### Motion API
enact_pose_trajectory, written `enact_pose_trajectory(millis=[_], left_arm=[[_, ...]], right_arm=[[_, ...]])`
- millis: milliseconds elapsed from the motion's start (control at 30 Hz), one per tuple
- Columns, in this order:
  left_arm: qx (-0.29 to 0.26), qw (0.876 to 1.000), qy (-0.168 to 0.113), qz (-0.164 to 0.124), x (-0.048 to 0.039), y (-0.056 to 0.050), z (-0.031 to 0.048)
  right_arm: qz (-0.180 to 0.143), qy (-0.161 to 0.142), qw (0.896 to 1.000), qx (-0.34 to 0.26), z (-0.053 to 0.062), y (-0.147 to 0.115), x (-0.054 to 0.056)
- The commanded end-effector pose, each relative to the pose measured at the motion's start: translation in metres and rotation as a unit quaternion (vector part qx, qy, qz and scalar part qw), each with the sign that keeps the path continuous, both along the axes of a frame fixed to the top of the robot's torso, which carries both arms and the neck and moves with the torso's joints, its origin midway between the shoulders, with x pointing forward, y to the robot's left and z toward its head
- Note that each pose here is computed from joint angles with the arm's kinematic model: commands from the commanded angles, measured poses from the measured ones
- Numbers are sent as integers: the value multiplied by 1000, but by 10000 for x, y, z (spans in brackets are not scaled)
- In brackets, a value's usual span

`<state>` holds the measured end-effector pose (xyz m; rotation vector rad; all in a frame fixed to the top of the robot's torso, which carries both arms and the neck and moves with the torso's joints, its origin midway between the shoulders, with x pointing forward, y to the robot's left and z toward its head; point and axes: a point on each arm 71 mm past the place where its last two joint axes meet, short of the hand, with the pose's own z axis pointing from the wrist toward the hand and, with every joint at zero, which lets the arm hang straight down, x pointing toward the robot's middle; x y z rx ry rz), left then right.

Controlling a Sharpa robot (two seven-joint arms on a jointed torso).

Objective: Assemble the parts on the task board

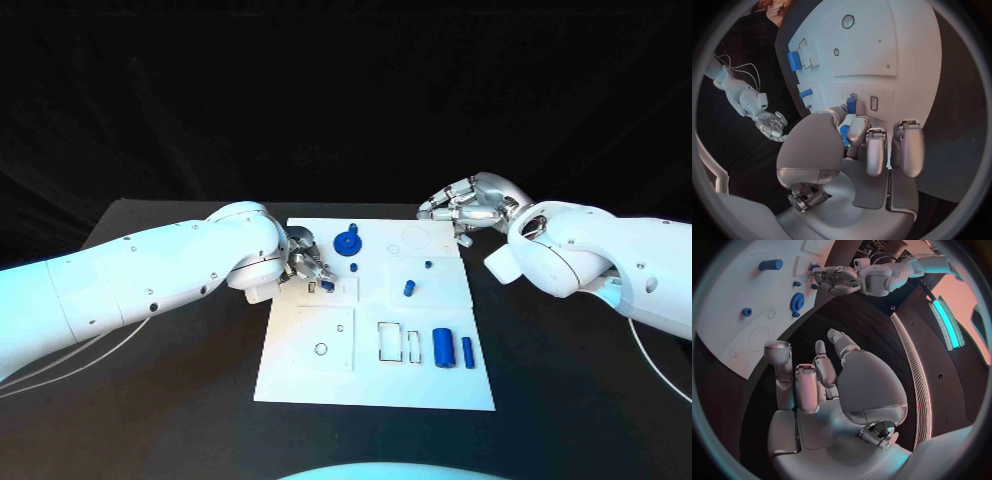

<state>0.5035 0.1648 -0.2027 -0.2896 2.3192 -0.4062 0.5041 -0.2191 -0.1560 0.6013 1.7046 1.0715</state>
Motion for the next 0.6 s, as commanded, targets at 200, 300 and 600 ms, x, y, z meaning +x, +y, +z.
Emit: enact_pose_trajectory(millis=[200, 300, 600], left_arm=[[0, 1000, 1, -8, -11, -30, -1], [1, 1000, 1, -9, -10, -30, -2], [8, 1000, 12, -20, -25, -33, -14]], right_arm=[[9, 8, 1000, 2, -14, 20, -8], [9, 8, 1000, 2, -15, 21, -8], [11, 10, 1000, 1, -21, 24, -10]])
